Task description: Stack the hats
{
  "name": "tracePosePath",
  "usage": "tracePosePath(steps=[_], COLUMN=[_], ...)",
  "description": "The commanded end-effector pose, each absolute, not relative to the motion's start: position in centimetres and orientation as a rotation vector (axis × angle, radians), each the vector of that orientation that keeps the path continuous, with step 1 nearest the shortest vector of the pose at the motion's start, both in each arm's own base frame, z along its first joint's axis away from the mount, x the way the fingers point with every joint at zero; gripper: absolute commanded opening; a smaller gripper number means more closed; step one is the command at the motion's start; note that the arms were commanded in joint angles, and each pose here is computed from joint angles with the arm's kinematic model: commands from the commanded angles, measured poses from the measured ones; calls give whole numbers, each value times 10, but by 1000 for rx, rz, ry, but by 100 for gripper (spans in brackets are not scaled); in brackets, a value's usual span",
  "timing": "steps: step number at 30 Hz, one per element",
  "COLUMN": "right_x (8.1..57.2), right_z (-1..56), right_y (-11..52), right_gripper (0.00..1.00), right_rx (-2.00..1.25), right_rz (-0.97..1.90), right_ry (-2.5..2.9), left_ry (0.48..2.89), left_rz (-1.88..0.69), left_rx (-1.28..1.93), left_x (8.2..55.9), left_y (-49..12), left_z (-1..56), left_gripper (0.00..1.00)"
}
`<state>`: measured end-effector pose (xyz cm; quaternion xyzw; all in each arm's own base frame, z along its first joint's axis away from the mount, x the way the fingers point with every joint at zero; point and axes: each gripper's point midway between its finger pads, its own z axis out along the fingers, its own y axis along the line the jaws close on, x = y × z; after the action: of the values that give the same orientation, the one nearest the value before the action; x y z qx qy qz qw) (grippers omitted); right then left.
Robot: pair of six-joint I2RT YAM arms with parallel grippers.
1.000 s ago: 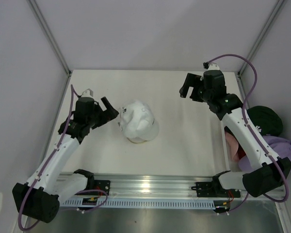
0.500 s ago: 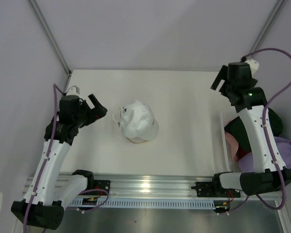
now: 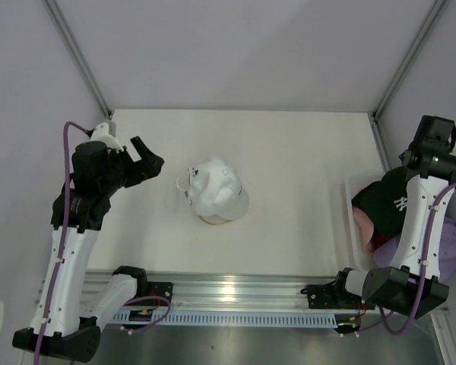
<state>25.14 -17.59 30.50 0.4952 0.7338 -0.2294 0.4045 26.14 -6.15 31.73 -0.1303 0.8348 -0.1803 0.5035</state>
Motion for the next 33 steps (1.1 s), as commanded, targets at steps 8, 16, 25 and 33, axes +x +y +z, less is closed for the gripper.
tracePosePath(steps=[8,16,25,33], right_x=[246,261,271,271], right_z=[276,242,200,210], right_y=[-217,-223,-216,-216], right_gripper=[99,95,80,18], right_rx=[1345,1341,1349,1329], right_rz=[-579,-563,-479,-467], right_ry=[1707,1723,1765,1753], left_ry=[2057,2062,2072,2073], left_rz=[-460,-444,-405,-413], left_rx=[-287,-296,-312,-313], left_x=[257,250,248,250], left_y=[-66,-63,-57,-58], left_z=[306,306,305,307], left_gripper=[99,99,99,100])
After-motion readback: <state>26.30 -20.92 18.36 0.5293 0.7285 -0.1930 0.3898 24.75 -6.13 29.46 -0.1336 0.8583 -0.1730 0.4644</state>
